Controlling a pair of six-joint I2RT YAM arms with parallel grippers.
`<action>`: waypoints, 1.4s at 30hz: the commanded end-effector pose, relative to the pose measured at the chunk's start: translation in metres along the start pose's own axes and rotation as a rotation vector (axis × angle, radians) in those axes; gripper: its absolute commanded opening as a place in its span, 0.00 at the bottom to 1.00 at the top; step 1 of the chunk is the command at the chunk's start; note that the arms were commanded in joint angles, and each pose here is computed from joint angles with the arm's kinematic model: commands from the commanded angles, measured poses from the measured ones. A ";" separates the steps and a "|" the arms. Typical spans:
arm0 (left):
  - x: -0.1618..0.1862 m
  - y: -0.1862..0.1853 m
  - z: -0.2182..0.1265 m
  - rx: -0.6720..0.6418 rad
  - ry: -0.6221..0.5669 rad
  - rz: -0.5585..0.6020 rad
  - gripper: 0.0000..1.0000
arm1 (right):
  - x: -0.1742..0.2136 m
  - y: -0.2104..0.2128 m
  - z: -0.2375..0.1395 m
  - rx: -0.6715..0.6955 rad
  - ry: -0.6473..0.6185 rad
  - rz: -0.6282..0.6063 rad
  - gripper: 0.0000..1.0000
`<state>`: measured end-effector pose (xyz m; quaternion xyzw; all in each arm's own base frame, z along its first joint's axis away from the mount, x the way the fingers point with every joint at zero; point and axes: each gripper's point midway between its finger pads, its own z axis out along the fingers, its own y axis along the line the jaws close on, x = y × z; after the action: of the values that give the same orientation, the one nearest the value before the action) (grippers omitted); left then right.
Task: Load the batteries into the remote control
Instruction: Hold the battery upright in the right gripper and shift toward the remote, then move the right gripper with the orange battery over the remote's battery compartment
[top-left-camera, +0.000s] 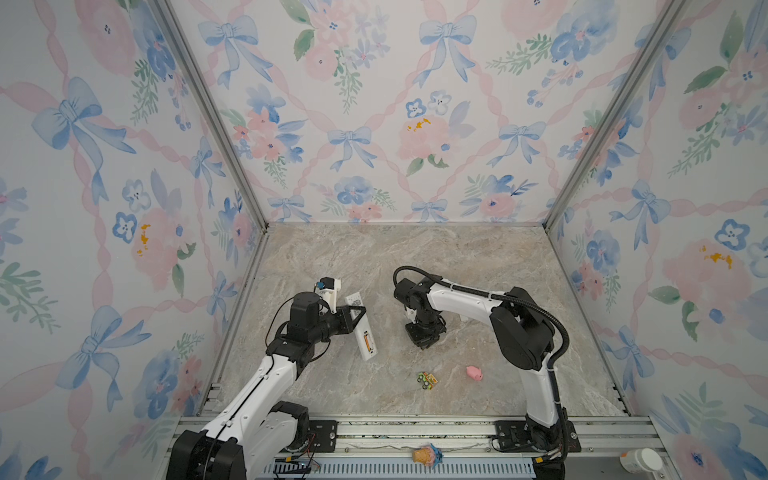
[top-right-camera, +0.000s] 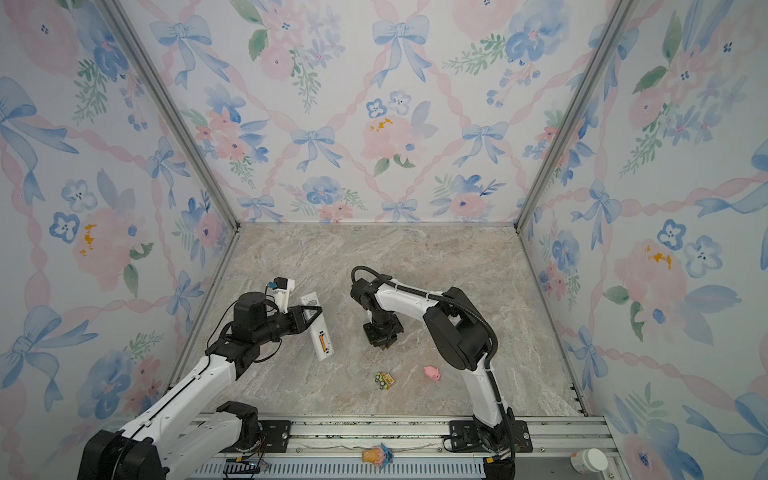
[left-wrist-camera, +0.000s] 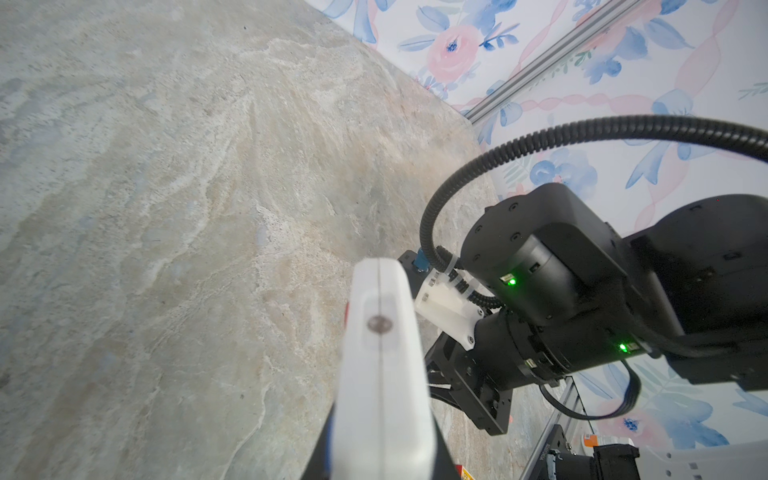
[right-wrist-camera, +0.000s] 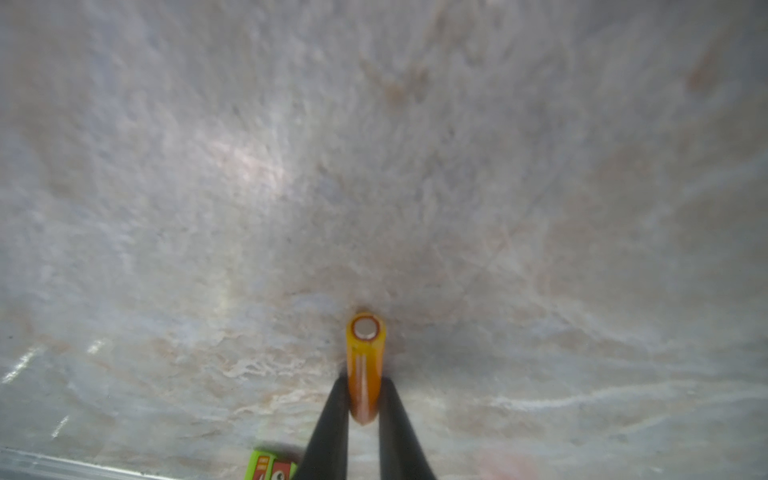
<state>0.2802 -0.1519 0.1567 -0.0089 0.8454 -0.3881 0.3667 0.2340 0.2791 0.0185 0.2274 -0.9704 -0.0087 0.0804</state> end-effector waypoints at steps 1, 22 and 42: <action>-0.015 -0.012 -0.005 0.030 -0.043 0.027 0.00 | -0.005 0.007 0.002 0.020 -0.044 -0.095 0.17; -0.016 -0.012 -0.003 0.028 -0.039 0.026 0.00 | -0.003 0.002 0.004 0.044 -0.066 -0.090 0.23; -0.022 -0.012 0.005 0.054 -0.061 -0.015 0.00 | -0.005 0.011 -0.024 0.002 -0.148 -0.106 0.02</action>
<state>0.2888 -0.1538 0.1584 -0.0228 0.8394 -0.3984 0.3691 0.2387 0.2867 0.0230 0.2732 -0.9614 -0.0116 0.0297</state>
